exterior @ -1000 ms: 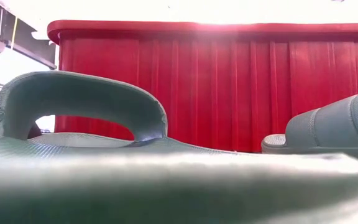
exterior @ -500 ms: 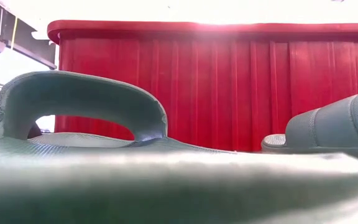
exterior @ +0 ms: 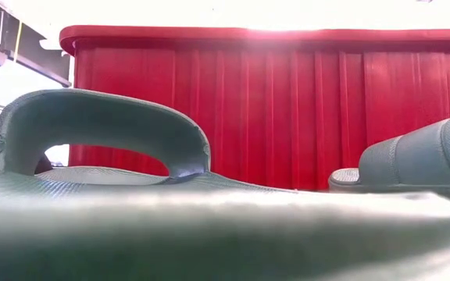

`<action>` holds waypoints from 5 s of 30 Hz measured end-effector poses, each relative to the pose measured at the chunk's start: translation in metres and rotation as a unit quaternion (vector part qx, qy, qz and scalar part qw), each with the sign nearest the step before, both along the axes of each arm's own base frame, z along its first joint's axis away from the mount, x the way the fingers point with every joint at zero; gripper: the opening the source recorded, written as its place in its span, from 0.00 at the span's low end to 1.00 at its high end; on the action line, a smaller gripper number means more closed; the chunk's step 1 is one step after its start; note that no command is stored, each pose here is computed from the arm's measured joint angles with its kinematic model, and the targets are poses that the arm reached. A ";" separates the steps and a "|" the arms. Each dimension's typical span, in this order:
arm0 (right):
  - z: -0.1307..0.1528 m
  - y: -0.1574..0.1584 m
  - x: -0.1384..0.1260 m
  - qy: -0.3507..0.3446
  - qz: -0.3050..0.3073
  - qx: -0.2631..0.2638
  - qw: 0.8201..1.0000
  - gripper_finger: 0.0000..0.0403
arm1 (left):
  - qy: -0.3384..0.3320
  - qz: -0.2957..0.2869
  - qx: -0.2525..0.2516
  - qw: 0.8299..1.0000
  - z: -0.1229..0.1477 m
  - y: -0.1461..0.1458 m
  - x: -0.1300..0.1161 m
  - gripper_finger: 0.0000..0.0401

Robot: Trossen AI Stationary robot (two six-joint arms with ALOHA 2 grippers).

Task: Pick and place slides into bin
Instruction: Put the black slide into the red bin

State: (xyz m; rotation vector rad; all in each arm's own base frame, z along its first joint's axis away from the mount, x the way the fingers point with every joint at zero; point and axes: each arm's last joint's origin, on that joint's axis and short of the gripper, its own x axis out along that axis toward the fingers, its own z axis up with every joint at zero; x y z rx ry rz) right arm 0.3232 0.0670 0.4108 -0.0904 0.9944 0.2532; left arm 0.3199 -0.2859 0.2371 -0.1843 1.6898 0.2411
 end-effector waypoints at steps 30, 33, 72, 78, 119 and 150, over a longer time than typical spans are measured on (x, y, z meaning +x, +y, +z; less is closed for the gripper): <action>0.000 0.001 -0.001 -0.001 0.040 -0.012 0.999 0.32 | -0.012 0.129 0.103 0.986 -0.035 0.004 0.010 0.22; 0.000 0.001 -0.001 0.000 0.040 -0.012 0.999 0.32 | -0.011 0.130 0.105 0.986 -0.035 0.004 0.009 0.12; 0.000 0.002 -0.001 0.004 0.036 0.022 0.999 0.32 | -0.034 0.143 0.016 0.989 0.005 -0.022 0.003 0.35; 0.001 0.002 0.000 -0.003 0.039 0.021 0.999 0.32 | -0.038 0.149 0.034 0.988 -0.007 -0.024 0.004 0.27; 0.002 0.004 0.002 -0.014 0.059 0.029 0.998 0.32 | -0.050 0.199 0.142 0.968 -0.041 0.006 0.015 0.23; 0.002 0.005 0.001 -0.011 0.072 0.048 0.996 0.32 | -0.128 0.081 0.046 0.987 0.022 -0.001 0.026 0.03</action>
